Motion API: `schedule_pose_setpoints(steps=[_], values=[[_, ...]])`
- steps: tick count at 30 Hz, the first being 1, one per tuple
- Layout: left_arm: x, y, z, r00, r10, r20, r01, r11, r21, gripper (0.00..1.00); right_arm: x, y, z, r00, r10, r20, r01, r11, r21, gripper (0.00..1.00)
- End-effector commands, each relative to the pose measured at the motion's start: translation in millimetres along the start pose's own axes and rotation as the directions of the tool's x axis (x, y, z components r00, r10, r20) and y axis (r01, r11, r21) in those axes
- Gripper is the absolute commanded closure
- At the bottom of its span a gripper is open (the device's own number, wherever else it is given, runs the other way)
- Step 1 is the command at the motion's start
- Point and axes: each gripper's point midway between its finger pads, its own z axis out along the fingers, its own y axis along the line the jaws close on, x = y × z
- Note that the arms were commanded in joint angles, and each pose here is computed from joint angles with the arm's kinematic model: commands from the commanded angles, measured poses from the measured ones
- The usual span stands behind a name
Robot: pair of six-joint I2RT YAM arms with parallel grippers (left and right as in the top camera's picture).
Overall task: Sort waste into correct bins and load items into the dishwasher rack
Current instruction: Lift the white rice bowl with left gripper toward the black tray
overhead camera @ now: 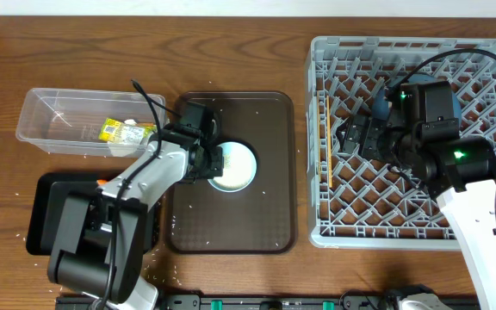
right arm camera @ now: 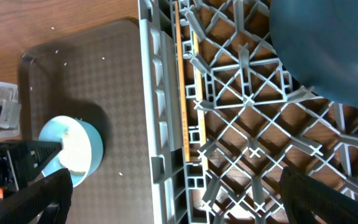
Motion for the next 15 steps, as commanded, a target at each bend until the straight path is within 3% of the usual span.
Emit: schedule_pose_setpoints(steps=[1, 4, 5, 7, 10, 15], values=[[2.6, 1.4, 7.5, 1.0, 0.003, -0.022, -0.003, 1.0, -0.006, 0.93, -1.7, -0.8, -3.8, 1.0, 0.011, 0.014, -0.011, 1.0, 0.002, 0.01], [1.1, 1.2, 7.4, 1.0, 0.004, -0.016, -0.004, 1.0, -0.004, 0.92, -1.7, -0.7, -3.8, 1.0, 0.011, 0.014, -0.011, 1.0, 0.002, 0.01], [0.6, 1.1, 7.4, 1.0, 0.004, -0.014, -0.004, 1.0, -0.004, 0.86, -1.8, -0.7, -3.8, 1.0, 0.011, 0.014, -0.011, 1.0, 0.002, 0.01], [0.1, 1.0, 7.4, 1.0, 0.004, -0.012, -0.004, 1.0, -0.004, 0.85, -1.8, -0.7, -3.8, 1.0, 0.011, 0.014, -0.011, 1.0, 0.002, 0.01], [-0.2, 0.6, 7.5, 1.0, 0.005, -0.011, -0.005, 1.0, -0.002, 0.94, -1.7, -0.7, -3.8, 1.0, 0.011, 0.014, -0.011, 1.0, 0.002, 0.01], [1.2, 0.8, 3.5, 1.0, 0.005, -0.013, -0.005, 1.0, -0.004, 0.94, -1.7, -0.8, -3.8, 1.0, 0.011, 0.014, -0.011, 1.0, 0.002, 0.01]])
